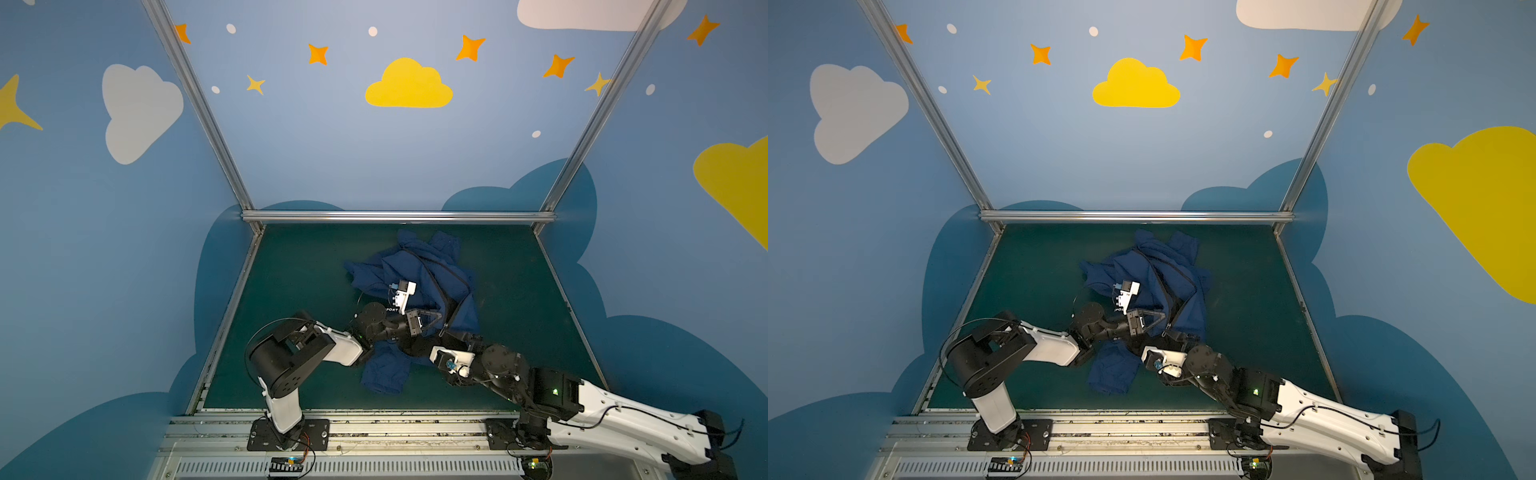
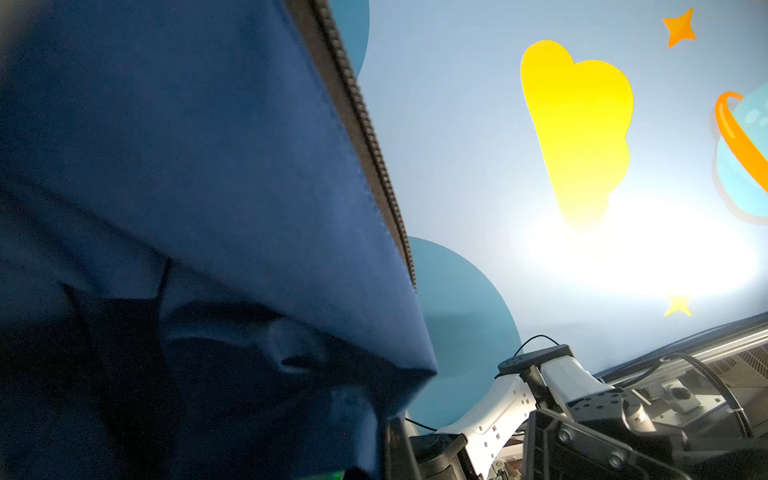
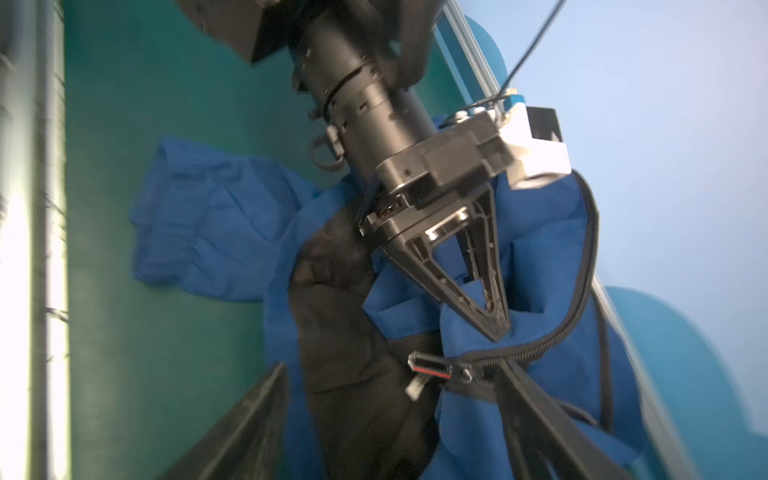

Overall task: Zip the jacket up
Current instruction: 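Hold the zipper edge with the left gripper while the right gripper pinches the slider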

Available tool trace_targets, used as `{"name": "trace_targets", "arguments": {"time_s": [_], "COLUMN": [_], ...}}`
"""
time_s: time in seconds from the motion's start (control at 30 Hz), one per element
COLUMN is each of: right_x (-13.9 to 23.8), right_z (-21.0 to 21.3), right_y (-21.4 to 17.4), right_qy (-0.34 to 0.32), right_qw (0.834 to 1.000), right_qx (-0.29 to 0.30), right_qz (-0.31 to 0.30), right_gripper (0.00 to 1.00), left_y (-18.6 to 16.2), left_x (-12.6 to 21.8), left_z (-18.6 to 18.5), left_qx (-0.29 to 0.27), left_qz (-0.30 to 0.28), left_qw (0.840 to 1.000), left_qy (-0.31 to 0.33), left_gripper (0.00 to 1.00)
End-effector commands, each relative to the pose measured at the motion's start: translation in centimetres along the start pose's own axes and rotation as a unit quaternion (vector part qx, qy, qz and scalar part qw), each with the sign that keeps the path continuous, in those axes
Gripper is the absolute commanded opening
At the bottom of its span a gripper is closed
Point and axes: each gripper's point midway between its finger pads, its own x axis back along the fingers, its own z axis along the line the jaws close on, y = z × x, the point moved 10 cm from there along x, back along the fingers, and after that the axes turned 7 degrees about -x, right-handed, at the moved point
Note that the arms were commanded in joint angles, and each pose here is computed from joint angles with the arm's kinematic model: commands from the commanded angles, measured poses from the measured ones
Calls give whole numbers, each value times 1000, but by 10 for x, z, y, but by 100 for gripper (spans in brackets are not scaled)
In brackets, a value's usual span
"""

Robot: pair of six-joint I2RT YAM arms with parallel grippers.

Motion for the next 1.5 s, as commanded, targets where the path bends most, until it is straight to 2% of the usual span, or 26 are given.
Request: {"name": "trace_targets", "arguments": {"time_s": [0.0, 0.13, 0.27, 0.4, 1.07, 1.37, 1.47], "right_x": [-3, -11, -15, -20, -44, -39, -32], "right_z": [-10, -9, -10, -8, -22, -25, -30], "right_y": [7, 3, -2, -9, -19, -19, -11], "right_qy": [-84, -105, -106, -92, -105, -91, -75], "right_qw": [995, 991, 990, 992, 992, 994, 996], "right_qx": [47, 81, 87, 90, 72, 62, 39], "right_qz": [-23, -12, -5, 1, 15, 16, 11], "right_gripper": [78, 78, 73, 73, 73, 73, 73], "left_y": [6, 7, 7, 8, 11, 11, 16], "left_x": [3, 3, 2, 2, 1, 0, 3], "left_z": [-8, -8, -8, -8, -11, -10, -10], "left_qx": [-10, -10, -10, -10, -12, -9, -11], "left_qz": [-18, -19, -20, -21, -23, -23, -30], "left_qw": [1000, 1000, 1000, 1000, 1000, 1000, 999], "left_qy": [-13, -15, -15, -15, -15, -18, -19], "left_gripper": [3, 3, 3, 3, 3, 3, 3]}}
